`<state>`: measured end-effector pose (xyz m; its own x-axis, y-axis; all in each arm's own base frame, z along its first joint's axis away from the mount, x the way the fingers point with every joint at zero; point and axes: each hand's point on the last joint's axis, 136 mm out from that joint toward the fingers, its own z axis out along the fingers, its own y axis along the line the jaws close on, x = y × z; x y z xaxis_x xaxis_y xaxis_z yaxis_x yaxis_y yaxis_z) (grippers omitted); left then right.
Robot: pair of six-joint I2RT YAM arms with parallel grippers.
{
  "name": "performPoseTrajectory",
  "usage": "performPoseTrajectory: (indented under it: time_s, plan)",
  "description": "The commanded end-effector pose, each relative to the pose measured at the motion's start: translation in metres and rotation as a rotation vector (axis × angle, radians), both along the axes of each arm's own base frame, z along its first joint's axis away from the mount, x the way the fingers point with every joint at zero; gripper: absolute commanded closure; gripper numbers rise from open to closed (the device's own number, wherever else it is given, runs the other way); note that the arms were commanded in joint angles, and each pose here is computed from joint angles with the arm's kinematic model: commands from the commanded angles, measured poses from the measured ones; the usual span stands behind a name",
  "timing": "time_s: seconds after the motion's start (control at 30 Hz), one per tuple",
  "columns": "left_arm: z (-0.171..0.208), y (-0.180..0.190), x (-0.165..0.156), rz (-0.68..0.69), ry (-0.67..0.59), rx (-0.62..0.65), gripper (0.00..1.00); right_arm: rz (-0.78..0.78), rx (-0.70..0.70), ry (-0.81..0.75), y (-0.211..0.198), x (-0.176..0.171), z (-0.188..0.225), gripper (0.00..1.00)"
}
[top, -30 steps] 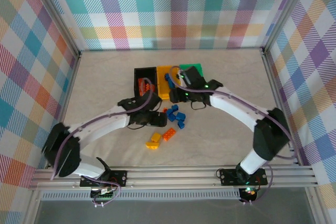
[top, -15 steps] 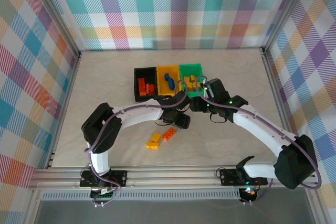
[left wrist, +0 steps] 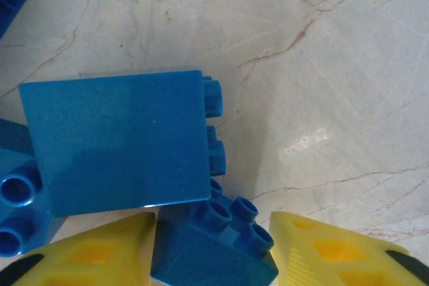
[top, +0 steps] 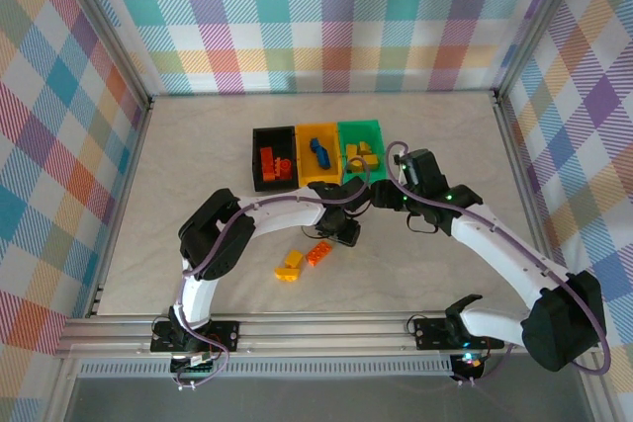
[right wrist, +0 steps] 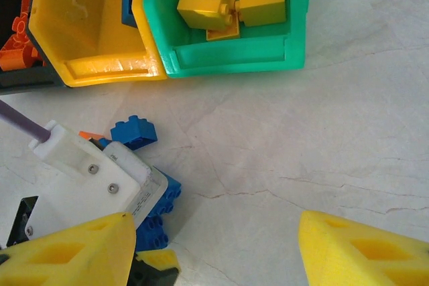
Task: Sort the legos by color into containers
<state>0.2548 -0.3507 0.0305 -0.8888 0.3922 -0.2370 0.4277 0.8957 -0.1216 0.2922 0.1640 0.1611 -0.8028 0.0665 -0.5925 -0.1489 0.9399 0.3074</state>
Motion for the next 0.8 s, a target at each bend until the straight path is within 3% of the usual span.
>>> performPoseTrajectory:
  time_s: [0.0, 0.13, 0.33, 0.53, 0.77]
  plan:
    - [0.002, -0.001, -0.001, -0.017, -0.014, 0.027, 0.57, 0.012, 0.031, -0.021, 0.003, 0.0, 0.005, 0.34]
    - [0.009, -0.001, -0.004, -0.017, -0.013, 0.017, 0.65, 0.014, 0.035, -0.019, 0.004, 0.0, 0.005, 0.35]
    - [0.064, 0.012, 0.006, 0.037, -0.108, -0.065, 0.67, 0.016, 0.039, -0.016, 0.004, 0.001, 0.003, 0.35]
    - [0.113, 0.042, 0.084, 0.195, -0.207, -0.142, 0.68, 0.017, 0.049, 0.006, 0.008, 0.002, -0.006, 0.35]
    - [0.107, 0.064, 0.173, 0.321, -0.246, -0.079, 0.69, 0.035, 0.055, 0.034, 0.012, 0.001, -0.015, 0.35]
